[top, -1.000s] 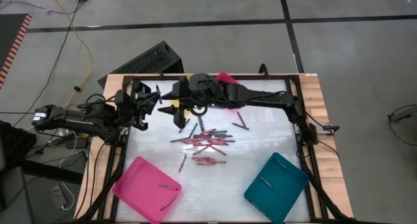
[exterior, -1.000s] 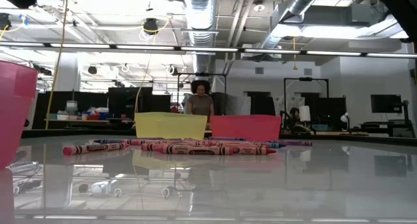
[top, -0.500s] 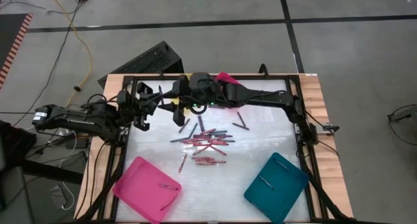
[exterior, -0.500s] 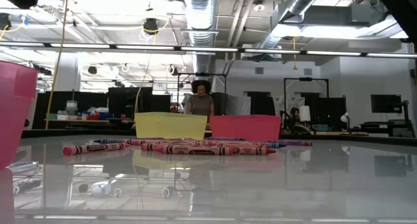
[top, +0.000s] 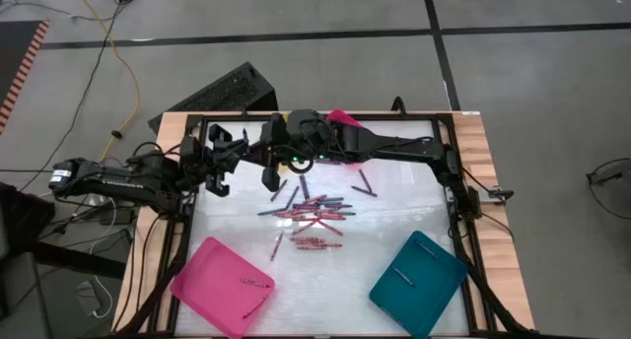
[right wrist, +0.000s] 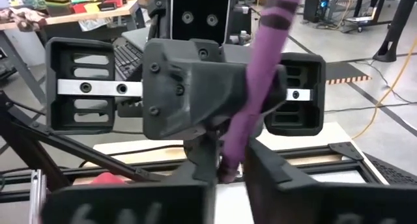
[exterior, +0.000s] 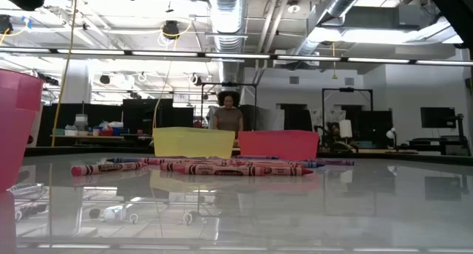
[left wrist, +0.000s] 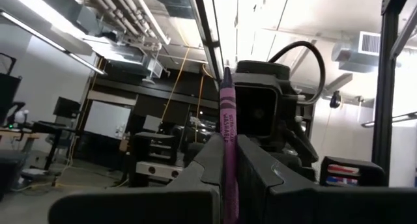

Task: Sort crayons
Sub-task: Put the purple crayon into the yellow bin

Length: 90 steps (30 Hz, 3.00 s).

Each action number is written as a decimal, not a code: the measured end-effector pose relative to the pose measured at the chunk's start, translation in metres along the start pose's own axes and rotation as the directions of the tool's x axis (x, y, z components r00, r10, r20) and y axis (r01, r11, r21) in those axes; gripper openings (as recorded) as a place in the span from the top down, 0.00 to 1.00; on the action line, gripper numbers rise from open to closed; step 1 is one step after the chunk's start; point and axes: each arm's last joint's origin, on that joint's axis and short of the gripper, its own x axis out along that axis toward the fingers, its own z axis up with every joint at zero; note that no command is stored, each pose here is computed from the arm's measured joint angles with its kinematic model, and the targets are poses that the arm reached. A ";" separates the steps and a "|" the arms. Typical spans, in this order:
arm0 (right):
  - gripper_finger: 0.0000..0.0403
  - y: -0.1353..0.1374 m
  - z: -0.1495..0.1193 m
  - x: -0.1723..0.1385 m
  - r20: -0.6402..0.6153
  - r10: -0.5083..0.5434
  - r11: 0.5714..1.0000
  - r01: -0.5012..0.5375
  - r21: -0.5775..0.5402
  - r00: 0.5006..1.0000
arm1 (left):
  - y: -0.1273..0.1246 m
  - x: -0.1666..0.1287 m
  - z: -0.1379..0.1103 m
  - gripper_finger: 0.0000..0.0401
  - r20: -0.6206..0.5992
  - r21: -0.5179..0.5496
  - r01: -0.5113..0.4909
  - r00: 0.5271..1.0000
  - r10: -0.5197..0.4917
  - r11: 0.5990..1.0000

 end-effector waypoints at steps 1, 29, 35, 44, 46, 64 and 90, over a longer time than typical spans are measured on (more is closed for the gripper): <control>0.92 0.000 0.000 0.000 -0.002 0.000 1.000 0.000 0.000 1.000 | 0.000 0.000 -0.001 0.98 -0.005 0.002 0.000 1.000 0.000 1.000; 0.99 -0.042 -0.010 -0.016 -0.202 -0.189 0.975 0.207 0.074 0.961 | 0.007 -0.004 -0.020 0.58 -0.204 0.090 -0.174 0.960 0.189 0.981; 0.99 -0.053 -0.002 -0.059 -0.378 -0.217 0.969 0.246 0.031 0.900 | 0.012 -0.008 -0.031 0.51 -0.293 0.148 -0.261 0.910 0.294 0.954; 0.99 -0.074 0.014 -0.173 -0.645 -0.384 0.884 0.464 -0.051 0.660 | 0.016 -0.017 -0.044 0.50 -0.434 0.138 -0.309 0.835 0.338 0.941; 0.99 -0.081 0.022 -0.190 -0.613 -0.450 0.848 0.526 -0.064 0.650 | 0.016 -0.018 -0.045 0.50 -0.445 0.137 -0.314 0.828 0.342 0.939; 0.99 -0.210 -0.048 -0.140 -0.798 -0.444 0.768 0.631 -0.104 0.408 | 0.015 -0.018 -0.045 0.50 -0.459 0.054 -0.311 0.836 0.300 0.949; 0.98 -0.210 -0.153 0.033 -0.620 -0.251 0.933 0.356 0.050 0.744 | 0.015 -0.025 -0.051 0.50 -0.558 -0.056 -0.352 0.787 0.263 0.934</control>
